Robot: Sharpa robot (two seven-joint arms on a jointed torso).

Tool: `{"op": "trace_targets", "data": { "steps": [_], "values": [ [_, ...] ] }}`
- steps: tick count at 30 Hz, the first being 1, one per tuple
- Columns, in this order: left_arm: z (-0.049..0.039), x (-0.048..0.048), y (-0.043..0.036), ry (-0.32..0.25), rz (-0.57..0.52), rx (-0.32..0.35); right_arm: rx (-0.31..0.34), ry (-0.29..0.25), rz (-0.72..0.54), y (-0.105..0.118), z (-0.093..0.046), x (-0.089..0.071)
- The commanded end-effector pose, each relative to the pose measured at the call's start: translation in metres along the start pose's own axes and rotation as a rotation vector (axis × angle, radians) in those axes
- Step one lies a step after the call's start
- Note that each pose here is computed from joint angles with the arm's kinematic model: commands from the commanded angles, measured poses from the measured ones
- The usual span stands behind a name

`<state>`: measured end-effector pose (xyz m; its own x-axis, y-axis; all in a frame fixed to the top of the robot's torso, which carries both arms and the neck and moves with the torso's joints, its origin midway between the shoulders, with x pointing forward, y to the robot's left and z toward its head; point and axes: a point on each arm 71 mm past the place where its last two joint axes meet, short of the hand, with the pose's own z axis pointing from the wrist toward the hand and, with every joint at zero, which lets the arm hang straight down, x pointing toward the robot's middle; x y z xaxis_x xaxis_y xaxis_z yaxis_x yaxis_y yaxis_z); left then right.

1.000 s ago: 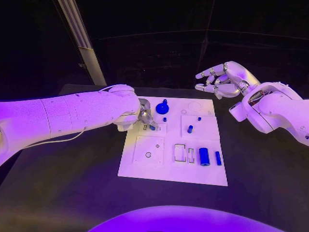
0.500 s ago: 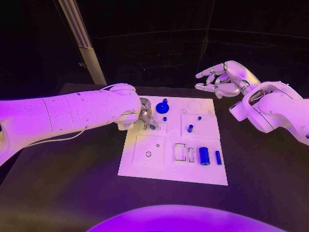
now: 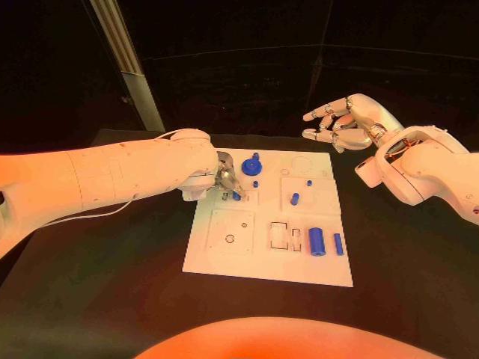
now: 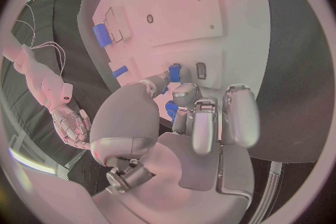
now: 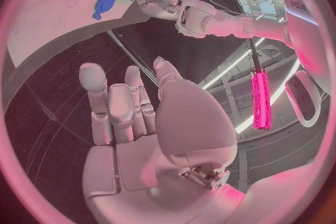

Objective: Assemble the parts on the task board

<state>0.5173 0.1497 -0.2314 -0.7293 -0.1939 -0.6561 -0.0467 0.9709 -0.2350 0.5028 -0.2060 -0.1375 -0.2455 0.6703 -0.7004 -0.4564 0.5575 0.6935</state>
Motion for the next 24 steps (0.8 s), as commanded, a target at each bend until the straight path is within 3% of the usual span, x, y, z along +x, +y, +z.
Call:
{"op": "trace_targets", "data": {
  "steps": [1,24],
  "values": [
    [0.0007,0.0007,0.0013,0.012,0.015,-0.009,-0.007,0.004,0.004,0.0017,0.0008,-0.0002],
    [0.0049,-0.0017,-0.0023,0.017,0.024,-0.021,-0.009,0.007,0.005,0.0026,0.0009,0.0007]
  ]
}}
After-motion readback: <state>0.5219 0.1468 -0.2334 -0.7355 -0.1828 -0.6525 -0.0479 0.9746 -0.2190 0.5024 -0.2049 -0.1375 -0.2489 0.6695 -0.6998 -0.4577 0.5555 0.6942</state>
